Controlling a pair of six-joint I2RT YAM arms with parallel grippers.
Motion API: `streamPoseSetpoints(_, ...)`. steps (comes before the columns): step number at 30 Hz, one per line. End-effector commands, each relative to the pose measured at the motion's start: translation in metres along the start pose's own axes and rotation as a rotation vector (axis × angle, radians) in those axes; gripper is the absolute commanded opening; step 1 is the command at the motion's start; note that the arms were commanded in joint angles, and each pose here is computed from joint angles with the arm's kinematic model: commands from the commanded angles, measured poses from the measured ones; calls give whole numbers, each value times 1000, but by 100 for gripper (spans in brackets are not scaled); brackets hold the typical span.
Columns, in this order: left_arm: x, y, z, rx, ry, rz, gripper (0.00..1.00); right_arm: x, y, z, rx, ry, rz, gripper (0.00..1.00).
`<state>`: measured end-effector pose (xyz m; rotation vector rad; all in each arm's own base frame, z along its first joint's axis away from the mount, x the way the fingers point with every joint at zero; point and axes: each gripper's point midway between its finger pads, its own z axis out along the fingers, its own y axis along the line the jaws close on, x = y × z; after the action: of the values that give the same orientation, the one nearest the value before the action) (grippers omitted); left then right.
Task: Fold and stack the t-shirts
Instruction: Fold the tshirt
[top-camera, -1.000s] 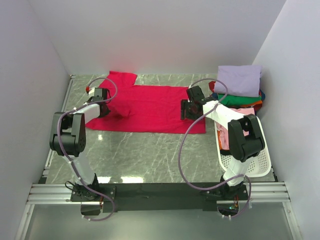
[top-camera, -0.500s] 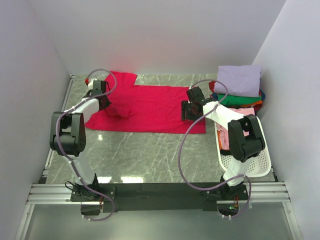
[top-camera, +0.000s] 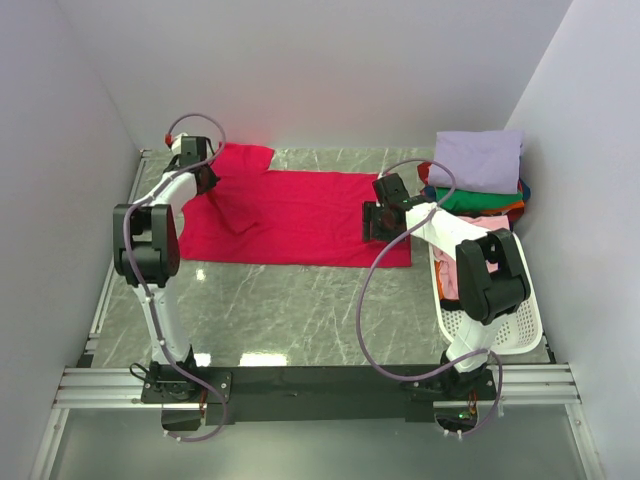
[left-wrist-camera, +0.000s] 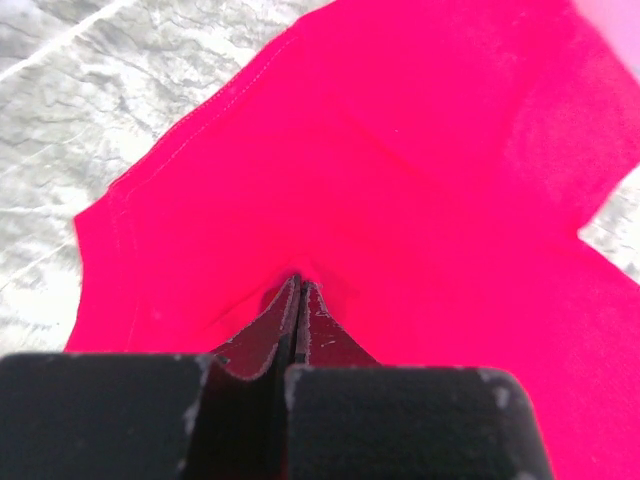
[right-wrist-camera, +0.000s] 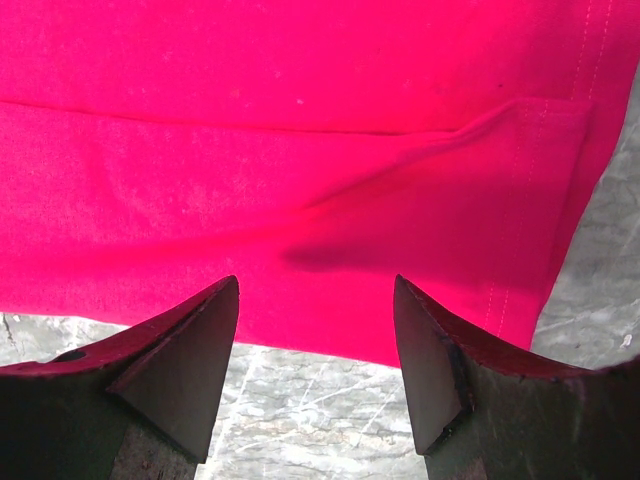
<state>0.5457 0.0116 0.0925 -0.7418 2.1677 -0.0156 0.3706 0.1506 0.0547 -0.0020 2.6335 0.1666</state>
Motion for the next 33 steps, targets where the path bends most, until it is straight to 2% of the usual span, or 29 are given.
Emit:
streamPoseSetpoints(1, -14, -16, 3, 39, -8, -24, 1, -11, 4, -13, -6, -45, -8, 70)
streamPoseSetpoints(7, -19, -29, 11, 78, -8, -50, 1, -26, 32, -24, -68, -103, -40, 69)
streamPoseSetpoints(13, -31, -45, 13, 130, -26, -99, 2, -51, 92, -36, -187, -167, -107, 69)
streamPoseSetpoints(14, -33, -48, 14, 142, -30, -110, 6, -51, 102, -33, -220, -157, -121, 69)
streamPoseSetpoints(15, -29, -49, 19, 146, -20, -109, 19, -51, 117, -35, -247, -161, -145, 69)
streamPoseSetpoints(16, -33, -55, 19, 164, -22, -111, 25, -63, 130, -42, -278, -189, -154, 69)
streamPoseSetpoints(18, -33, -58, 21, 172, -12, -106, 38, -61, 154, -38, -334, -174, -192, 70)
streamPoseSetpoints(19, -34, -60, 22, 176, -15, -106, 41, -73, 169, -44, -375, -210, -202, 69)
streamPoseSetpoints(20, -35, -59, 22, 176, -18, -107, 45, -72, 178, -37, -397, -201, -214, 69)
streamPoseSetpoints(21, -37, -59, 21, 175, -21, -108, 52, -72, 188, -38, -441, -192, -226, 69)
streamPoseSetpoints(25, -42, -56, 6, 172, -45, -100, 67, -83, 239, -41, -549, -223, -293, 69)
streamPoseSetpoints(26, -40, -53, 3, 168, -44, -105, 75, -81, 249, -40, -560, -223, -311, 69)
streamPoseSetpoints(28, -32, -44, -9, 178, -53, -114, 78, -84, 273, -50, -600, -250, -360, 69)
streamPoseSetpoints(33, -10, -13, -26, 113, -50, -106, 77, -74, 310, -31, -625, -255, -466, 69)
